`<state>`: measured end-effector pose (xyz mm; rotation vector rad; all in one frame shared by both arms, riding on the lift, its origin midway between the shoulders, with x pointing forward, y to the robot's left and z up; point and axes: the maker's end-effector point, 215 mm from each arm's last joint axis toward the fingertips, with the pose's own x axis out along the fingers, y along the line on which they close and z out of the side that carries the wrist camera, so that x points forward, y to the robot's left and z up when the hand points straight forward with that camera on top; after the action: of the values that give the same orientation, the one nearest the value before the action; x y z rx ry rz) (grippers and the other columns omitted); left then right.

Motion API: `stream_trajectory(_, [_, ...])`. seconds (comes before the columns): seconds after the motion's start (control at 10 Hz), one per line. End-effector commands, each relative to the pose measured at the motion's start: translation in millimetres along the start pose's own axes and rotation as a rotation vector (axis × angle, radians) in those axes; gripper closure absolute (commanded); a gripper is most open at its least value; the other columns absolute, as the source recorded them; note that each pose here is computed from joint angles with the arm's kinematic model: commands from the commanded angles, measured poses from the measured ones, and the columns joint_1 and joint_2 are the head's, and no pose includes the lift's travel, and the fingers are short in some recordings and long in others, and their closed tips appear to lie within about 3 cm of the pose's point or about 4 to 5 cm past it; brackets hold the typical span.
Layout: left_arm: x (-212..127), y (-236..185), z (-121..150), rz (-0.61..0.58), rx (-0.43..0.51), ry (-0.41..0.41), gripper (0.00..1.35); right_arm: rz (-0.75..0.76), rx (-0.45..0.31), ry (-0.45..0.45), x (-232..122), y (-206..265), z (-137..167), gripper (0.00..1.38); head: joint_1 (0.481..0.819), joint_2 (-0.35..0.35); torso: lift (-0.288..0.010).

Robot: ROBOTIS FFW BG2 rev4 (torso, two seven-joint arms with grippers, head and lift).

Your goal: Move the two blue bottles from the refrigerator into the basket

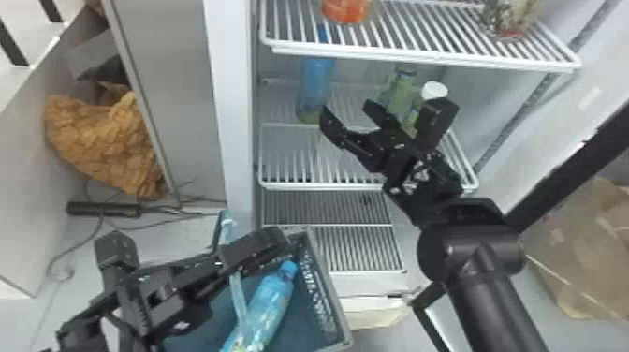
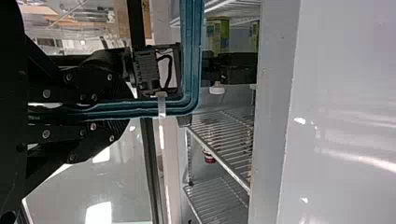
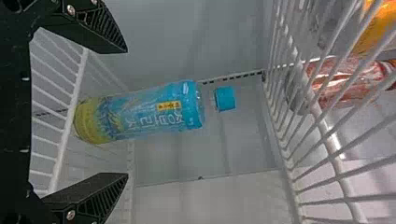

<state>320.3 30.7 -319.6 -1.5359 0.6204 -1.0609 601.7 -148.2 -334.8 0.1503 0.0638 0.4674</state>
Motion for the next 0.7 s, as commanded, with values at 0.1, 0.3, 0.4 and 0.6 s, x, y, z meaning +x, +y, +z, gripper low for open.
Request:
stream_trajectory(0.1, [0.7, -0.4, 0.9, 0.000, 0.003, 0.001, 1.20, 0.006, -0.012, 0.034, 20.6, -0.3, -2.9, 0.09, 0.695, -0.138, -0.220])
stream_trajectory(0.3, [0.8, -0.9, 0.9, -0.002, 0.003, 0.001, 1.20, -0.006, -0.029, 0.038, 30.7, -3.3, 0.7, 0.09, 0.695, -0.130, -0.220])
stream_trajectory(0.4, [0.8, -0.9, 0.9, -0.002, 0.003, 0.001, 1.20, -0.007, -0.035, 0.046, 38.5, -4.7, 0.8, 0.09, 0.695, -0.128, -0.220])
stream_trajectory(0.6, [1.3, -1.0, 1.6, -0.001, 0.005, 0.002, 1.20, 0.004, -0.045, 0.067, 53.1, -1.0, -2.3, 0.09, 0.695, -0.121, -0.220])
